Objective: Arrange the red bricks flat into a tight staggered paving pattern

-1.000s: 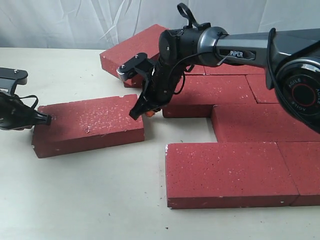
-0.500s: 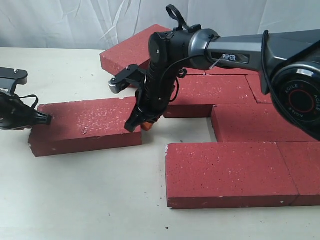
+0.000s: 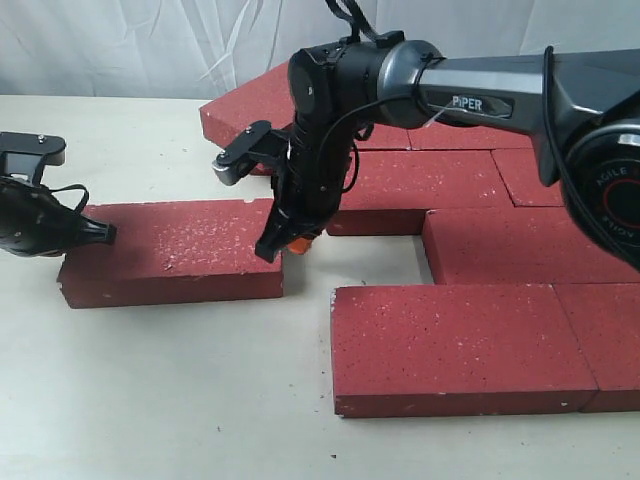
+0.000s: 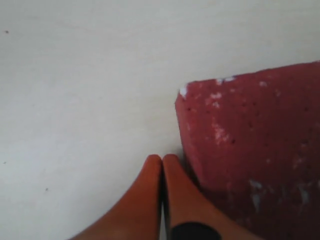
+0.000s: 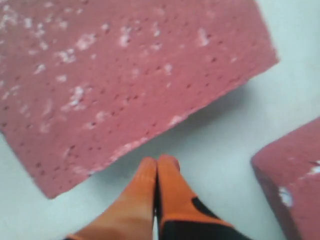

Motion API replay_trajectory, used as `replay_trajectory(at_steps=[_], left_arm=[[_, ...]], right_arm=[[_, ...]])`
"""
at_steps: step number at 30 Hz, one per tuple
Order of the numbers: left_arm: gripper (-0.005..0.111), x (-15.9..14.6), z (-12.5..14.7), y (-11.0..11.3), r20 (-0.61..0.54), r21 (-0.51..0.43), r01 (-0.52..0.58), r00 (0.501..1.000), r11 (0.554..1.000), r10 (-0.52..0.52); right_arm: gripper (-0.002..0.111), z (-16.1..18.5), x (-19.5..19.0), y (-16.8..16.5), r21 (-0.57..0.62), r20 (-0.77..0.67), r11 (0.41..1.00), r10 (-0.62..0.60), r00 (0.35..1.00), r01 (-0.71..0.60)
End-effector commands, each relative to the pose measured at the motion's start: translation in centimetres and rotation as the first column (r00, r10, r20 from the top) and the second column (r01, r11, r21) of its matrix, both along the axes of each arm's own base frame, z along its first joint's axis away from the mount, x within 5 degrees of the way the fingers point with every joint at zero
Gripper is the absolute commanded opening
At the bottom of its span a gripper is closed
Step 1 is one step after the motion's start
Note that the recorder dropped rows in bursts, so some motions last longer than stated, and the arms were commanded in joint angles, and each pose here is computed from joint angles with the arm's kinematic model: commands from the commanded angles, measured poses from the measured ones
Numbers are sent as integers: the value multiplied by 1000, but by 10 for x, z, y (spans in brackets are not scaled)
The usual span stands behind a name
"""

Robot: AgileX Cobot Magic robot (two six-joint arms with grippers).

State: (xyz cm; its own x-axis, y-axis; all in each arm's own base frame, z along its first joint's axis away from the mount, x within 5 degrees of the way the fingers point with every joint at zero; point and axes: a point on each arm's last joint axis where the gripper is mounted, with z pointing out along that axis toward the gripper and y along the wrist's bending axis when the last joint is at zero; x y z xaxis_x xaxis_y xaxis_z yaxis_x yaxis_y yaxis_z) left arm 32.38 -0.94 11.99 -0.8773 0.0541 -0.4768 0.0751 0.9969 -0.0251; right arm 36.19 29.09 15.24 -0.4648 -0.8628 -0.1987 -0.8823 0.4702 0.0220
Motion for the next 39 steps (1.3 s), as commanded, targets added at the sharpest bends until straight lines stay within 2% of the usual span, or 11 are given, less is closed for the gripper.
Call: replay_trajectory(at_steps=[1,4,12,19,28,34,39], left_arm=[[0,4,4,-7,13,-23,-7,1000,1000,7],[0,4,4,-7,7,-23,-2,1000,1000,2],[0,4,4,-7,9,-16,10,1000,1000,-10],[0,3,4,-8,-5,-30,2,1000,1000,-2],[0,0,3,-27,-17,-23,85,996,996,-85],[0,-1,3,-31,-17,-13,116,993,993,-116],[0,-1,3,-31,-17,-13,116,993,993,-116]], right_arm=[[-1,4,18,-8,36,102,997,-68,992,65],[-1,-2,22,-5,65,121,995,-83,989,76],[-1,-5,17,1,119,53,988,-102,993,95],[-1,-6,14,-1,94,27,992,-92,995,89],[-1,-8,14,-6,31,33,998,-61,998,60],[-1,-7,10,-10,-14,2,999,-47,999,47],[-1,3,11,-16,-60,34,998,-31,999,33]])
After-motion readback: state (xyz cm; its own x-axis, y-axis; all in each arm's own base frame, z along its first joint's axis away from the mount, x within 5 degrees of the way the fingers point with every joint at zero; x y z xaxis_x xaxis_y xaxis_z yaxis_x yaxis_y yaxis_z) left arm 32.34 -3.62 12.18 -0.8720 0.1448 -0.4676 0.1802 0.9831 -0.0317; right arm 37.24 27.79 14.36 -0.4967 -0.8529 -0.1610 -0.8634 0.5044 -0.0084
